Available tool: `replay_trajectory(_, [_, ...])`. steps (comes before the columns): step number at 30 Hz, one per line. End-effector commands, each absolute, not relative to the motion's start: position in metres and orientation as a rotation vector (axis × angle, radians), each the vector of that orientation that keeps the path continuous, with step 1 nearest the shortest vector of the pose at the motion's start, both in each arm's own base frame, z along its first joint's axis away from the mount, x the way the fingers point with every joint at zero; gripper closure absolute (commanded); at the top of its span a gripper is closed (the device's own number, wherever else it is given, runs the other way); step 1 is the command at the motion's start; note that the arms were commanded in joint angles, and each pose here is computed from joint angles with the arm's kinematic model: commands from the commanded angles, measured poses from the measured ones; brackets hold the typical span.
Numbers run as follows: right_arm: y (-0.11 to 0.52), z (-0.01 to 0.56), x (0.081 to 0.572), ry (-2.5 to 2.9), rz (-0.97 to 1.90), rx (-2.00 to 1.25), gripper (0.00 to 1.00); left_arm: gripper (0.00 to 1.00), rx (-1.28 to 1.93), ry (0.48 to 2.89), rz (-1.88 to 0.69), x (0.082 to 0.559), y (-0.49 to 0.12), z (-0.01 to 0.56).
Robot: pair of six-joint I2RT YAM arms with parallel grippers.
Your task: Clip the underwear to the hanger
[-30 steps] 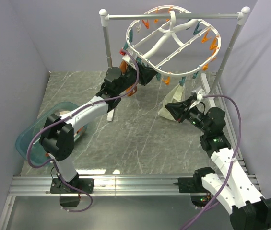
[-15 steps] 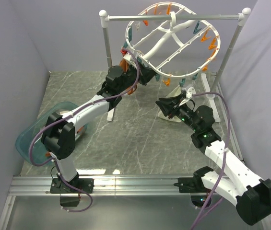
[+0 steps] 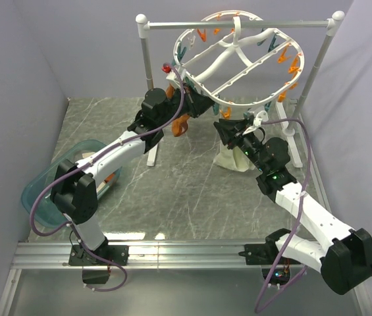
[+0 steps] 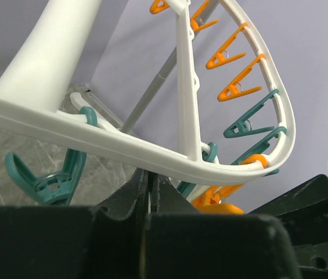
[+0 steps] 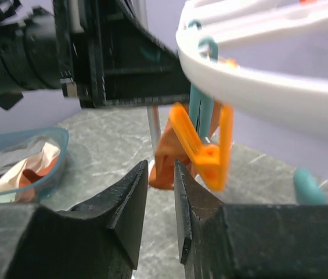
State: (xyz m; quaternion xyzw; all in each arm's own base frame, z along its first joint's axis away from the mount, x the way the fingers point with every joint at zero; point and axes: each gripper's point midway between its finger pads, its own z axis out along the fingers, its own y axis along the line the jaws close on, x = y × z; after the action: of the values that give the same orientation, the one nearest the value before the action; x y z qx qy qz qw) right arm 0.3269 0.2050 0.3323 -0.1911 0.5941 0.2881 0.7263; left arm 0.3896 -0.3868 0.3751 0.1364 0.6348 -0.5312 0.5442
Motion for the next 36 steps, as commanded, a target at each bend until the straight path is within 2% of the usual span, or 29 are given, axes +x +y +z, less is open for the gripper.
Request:
replay_trajectory(1, [0.206, 0.382, 0.326, 1.157, 0.617, -0.409, 0.68, 1.0, 0.313, 1.48, -1.318, 0.377, -0.384, 0.405])
replay_trajectory(10, [0.206, 0.359, 0.324, 1.234, 0.618, -0.413, 0.71, 1.0, 0.3, 1.468, -1.318, 0.377, -0.382, 0.406])
replay_trajectory(16, [0.213, 0.338, 0.311, 1.268, 0.683, -0.458, 0.77, 1.0, 0.307, 1.459, -1.323, 0.375, -0.382, 0.41])
replay_trajectory(22, [0.231, 0.351, 0.314, 1.215, 0.702, -0.525, 0.78, 1.0, 0.305, 1.462, -1.322, 0.375, -0.382, 0.411])
replay_trajectory(27, [0.223, 0.364, 0.34, 1.212, 0.611, -0.452, 0.76, 1.0, 0.303, 1.459, -1.331, 0.372, -0.381, 0.411])
replay_trajectory(36, [0.212, 0.372, 0.351, 1.182, 0.544, -0.393, 0.75, 1.0, 0.317, 1.462, -1.336, 0.366, -0.379, 0.41])
